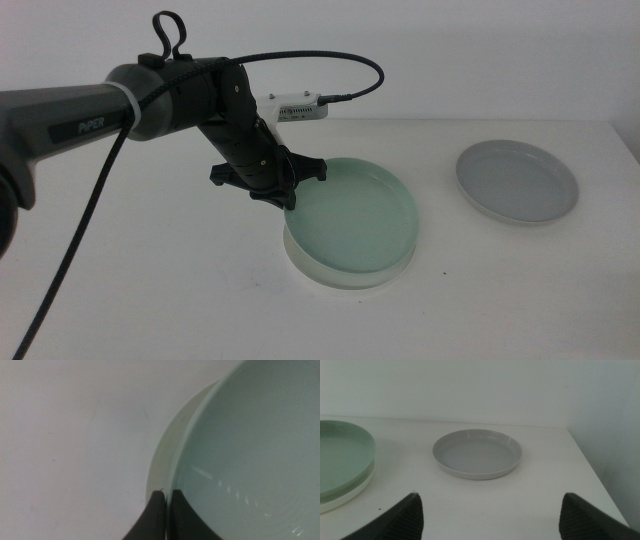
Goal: Stack the three bowls on top of each other.
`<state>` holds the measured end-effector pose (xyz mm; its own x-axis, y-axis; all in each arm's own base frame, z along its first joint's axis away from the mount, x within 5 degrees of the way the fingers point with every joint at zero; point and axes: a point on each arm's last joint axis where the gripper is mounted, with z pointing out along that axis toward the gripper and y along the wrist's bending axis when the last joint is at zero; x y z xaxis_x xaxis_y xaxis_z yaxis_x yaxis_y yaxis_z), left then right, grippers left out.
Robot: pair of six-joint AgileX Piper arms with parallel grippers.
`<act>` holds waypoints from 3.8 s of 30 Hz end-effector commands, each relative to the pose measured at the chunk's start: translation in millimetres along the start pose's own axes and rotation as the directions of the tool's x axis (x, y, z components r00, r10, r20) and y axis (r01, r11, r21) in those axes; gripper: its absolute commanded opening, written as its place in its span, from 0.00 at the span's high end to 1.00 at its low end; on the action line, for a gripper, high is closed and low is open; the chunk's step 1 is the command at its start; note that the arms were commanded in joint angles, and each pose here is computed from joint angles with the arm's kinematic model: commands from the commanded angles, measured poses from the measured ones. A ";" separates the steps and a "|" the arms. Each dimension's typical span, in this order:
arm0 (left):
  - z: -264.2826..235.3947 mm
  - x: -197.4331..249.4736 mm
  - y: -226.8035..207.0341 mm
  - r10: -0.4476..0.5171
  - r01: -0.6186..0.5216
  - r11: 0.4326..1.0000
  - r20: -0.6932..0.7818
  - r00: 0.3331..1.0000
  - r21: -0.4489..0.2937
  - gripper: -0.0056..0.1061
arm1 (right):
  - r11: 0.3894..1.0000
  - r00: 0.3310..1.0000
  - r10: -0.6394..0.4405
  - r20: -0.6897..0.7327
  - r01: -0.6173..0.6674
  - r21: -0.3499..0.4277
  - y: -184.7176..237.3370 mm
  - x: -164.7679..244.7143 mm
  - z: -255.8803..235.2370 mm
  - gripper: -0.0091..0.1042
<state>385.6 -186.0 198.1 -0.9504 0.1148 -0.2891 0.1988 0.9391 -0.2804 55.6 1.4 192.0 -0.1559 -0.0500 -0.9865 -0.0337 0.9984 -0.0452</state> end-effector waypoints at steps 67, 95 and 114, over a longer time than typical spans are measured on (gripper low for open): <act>-330.0 225.4 -18.1 0.253 -0.447 0.889 0.711 0.657 0.097 0.11 | 0.976 0.976 0.218 0.014 -0.218 0.009 -2.9 -46.5 2.1 0.11; -331.1 224.2 -18.2 0.246 -0.445 0.891 0.723 0.646 0.094 0.11 | 0.959 0.591 0.278 -0.757 -0.124 0.256 -40.5 -149.9 178.8 0.11; -330.5 223.5 -15.8 0.268 -0.442 0.895 0.720 0.640 0.059 0.11 | 0.938 0.463 0.337 -0.820 -0.238 0.252 -97.4 -70.5 379.0 0.20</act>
<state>90.2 -68.6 440.8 -0.3893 0.0981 -0.9159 0.6166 0.7664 -0.1800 435.5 -76.8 210.5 -0.8976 0.2930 -0.3294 0.2559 0.9547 0.1519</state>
